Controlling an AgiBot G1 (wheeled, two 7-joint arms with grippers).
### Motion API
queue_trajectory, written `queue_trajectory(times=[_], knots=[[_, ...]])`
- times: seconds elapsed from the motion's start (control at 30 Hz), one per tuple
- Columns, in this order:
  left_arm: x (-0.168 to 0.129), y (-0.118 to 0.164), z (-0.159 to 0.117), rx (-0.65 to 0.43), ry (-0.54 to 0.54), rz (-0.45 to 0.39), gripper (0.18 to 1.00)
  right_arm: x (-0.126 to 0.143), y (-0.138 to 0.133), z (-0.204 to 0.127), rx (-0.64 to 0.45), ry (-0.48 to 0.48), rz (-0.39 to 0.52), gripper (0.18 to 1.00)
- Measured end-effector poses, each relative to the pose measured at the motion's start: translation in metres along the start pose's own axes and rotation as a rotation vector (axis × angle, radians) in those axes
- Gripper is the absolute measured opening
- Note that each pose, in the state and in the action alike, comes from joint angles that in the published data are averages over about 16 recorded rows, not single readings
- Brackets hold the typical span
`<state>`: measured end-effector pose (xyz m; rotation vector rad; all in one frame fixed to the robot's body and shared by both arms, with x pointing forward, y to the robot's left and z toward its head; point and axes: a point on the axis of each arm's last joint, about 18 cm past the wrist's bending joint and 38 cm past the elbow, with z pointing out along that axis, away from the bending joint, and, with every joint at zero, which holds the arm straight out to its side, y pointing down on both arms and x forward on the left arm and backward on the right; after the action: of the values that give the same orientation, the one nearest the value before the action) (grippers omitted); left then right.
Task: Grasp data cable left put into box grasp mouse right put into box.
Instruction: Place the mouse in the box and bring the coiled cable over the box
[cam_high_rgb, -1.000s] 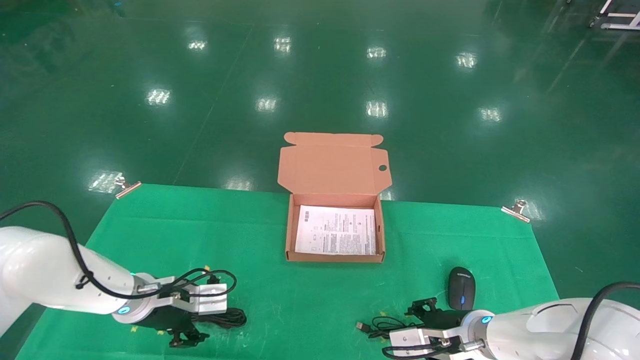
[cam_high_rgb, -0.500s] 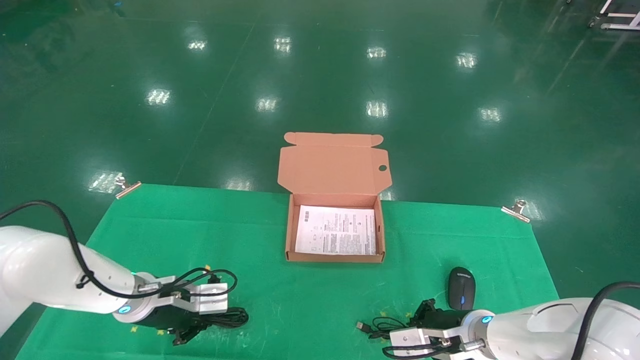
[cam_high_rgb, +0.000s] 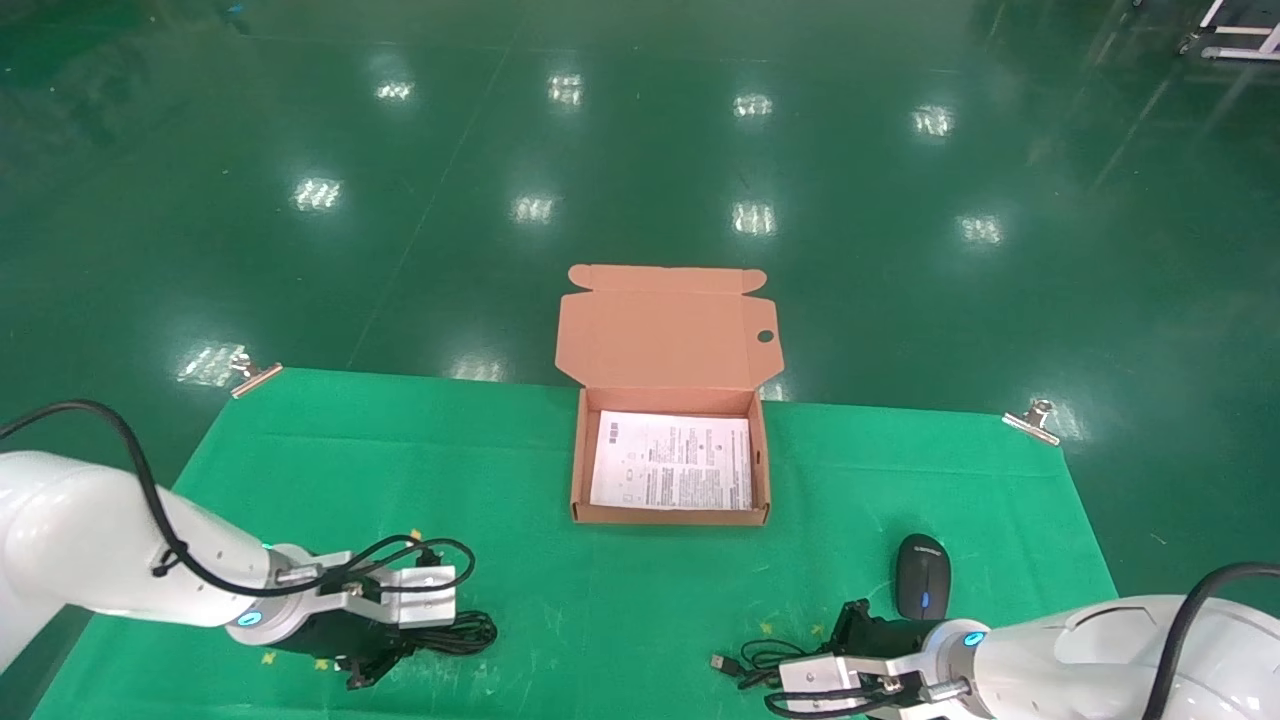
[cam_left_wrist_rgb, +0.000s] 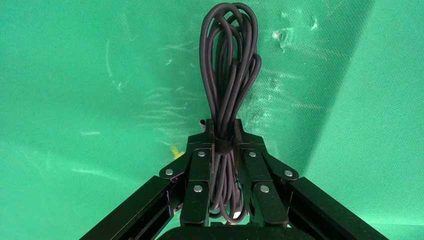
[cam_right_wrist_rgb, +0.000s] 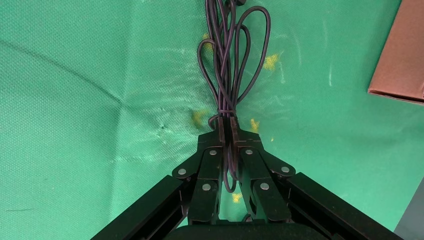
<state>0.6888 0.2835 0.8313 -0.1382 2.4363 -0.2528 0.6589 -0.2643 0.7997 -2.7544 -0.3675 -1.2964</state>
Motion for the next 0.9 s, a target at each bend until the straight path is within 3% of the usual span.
queue_trajectory(times=[0.43,0.7,0.9], knots=[[-0.025,-0.004,-0.040,0.036,-0.088,0.030,0.245,0.034,0.031,-0.037,-0.010,0.104,0.109,0.196],[-0.047,-0.023,-0.080,0.076,-0.201,0.082,0.243,0.092,0.062,-0.094,-0.012,0.288,0.174,0.195],[-0.066,-0.048,-0.108,0.108,-0.302,0.132,0.242,0.148,0.062,-0.144,0.025,0.461,0.165,0.195]])
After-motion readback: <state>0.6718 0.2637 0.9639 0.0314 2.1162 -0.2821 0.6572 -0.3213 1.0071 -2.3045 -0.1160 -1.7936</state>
